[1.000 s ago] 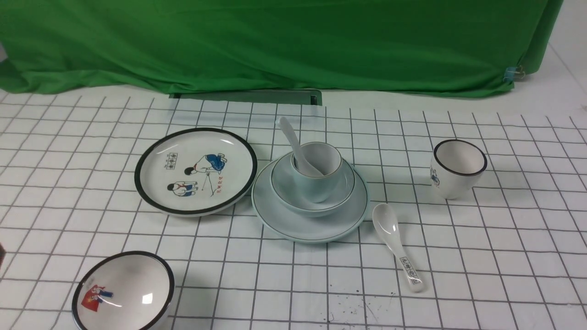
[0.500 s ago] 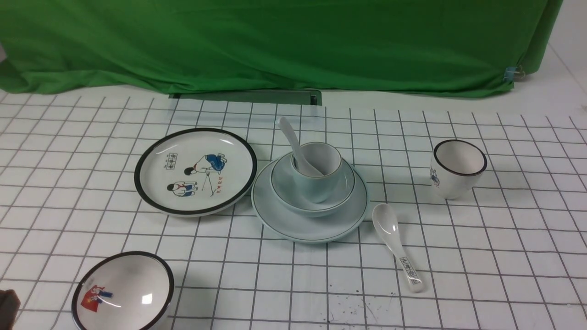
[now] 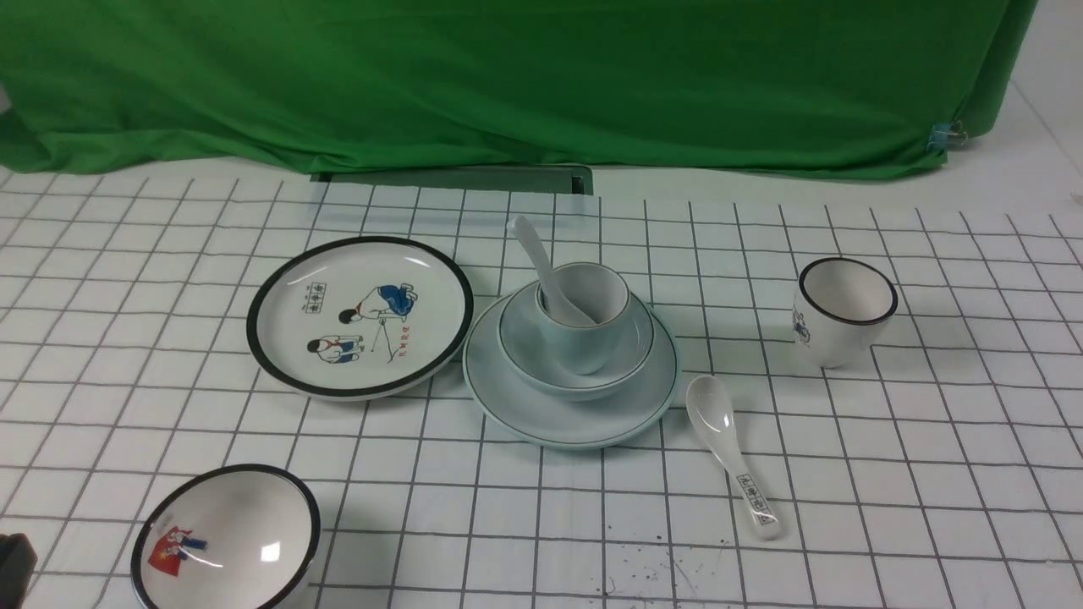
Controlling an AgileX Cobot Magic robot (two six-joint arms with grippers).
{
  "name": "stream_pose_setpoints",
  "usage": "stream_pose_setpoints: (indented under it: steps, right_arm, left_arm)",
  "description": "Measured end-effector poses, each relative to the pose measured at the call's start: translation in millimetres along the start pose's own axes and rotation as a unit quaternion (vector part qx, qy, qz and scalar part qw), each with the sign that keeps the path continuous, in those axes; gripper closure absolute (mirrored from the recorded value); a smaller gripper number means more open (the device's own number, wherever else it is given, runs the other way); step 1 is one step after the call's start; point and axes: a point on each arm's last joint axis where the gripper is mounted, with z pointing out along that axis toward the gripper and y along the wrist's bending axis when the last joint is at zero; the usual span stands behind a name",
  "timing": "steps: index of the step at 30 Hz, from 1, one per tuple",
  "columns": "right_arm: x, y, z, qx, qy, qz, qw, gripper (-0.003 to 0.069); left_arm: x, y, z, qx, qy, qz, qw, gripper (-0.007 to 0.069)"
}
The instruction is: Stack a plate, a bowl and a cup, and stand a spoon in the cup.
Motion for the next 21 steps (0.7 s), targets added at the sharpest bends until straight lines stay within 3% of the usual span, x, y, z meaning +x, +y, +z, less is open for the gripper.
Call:
stream_pose_setpoints:
  steps: [21]
  right_arm:
    - [0.0, 0.0, 0.0, 0.0, 0.0, 0.0, 1.0, 0.0468]
  left_arm:
    - [0.0, 0.0, 0.0, 0.0, 0.0, 0.003, 1.0, 0.0653]
